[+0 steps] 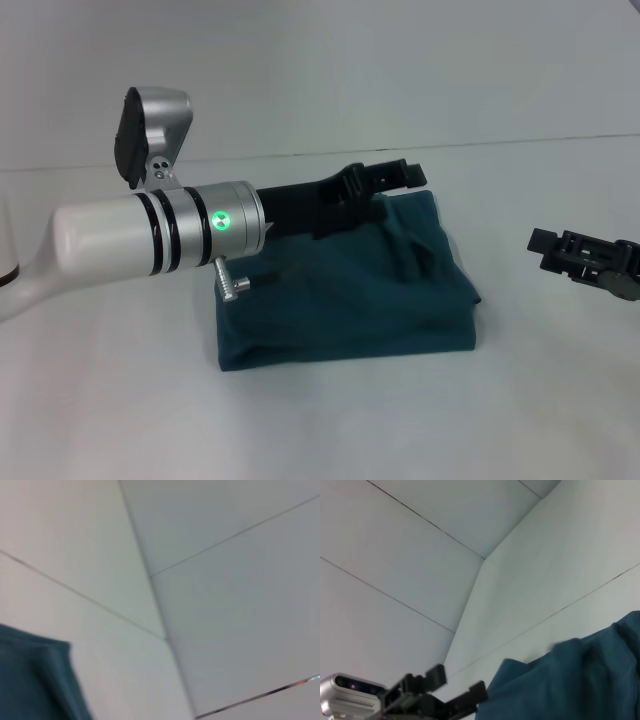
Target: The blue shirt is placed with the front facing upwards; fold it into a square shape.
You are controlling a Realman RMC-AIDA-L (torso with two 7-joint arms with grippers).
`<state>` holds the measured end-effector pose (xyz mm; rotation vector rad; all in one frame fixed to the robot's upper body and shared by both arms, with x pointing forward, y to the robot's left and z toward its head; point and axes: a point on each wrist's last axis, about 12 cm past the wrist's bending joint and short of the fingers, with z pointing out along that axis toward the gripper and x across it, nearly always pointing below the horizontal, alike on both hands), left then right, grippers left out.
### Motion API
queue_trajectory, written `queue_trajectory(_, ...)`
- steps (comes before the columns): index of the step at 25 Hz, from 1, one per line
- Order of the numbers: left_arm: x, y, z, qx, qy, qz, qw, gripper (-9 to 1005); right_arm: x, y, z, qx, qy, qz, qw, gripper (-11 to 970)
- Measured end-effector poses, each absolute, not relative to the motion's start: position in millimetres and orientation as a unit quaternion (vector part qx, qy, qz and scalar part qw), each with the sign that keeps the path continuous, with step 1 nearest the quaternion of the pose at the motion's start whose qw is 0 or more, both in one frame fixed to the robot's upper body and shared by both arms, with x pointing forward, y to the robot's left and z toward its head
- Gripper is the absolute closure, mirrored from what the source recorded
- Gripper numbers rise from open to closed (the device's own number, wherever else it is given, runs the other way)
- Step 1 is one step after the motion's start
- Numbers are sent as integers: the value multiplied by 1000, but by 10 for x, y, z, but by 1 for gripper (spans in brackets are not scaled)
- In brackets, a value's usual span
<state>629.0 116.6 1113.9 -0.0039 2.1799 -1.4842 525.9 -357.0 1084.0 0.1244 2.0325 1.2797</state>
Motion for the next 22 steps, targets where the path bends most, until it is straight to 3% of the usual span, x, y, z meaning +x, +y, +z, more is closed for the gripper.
queue_trajectory(3,6300,1133,11143,17,811,-527,252,291,5261,-3575,10839,50,788,496,361,185)
queue_trajectory(8,6310,1054,11236,65,816,-512,262,70,5261,-3578,10838,50,789,495,361,185)
queue_trajectory(13,6288,1245,11301,52,796,-535,277,71,5261,-3576,10837,49,790,494,360,186)
queue_trajectory(22,5973,2367,11369,-15,755,-573,318,72,5305,-3596,10857,29,808,479,342,185)
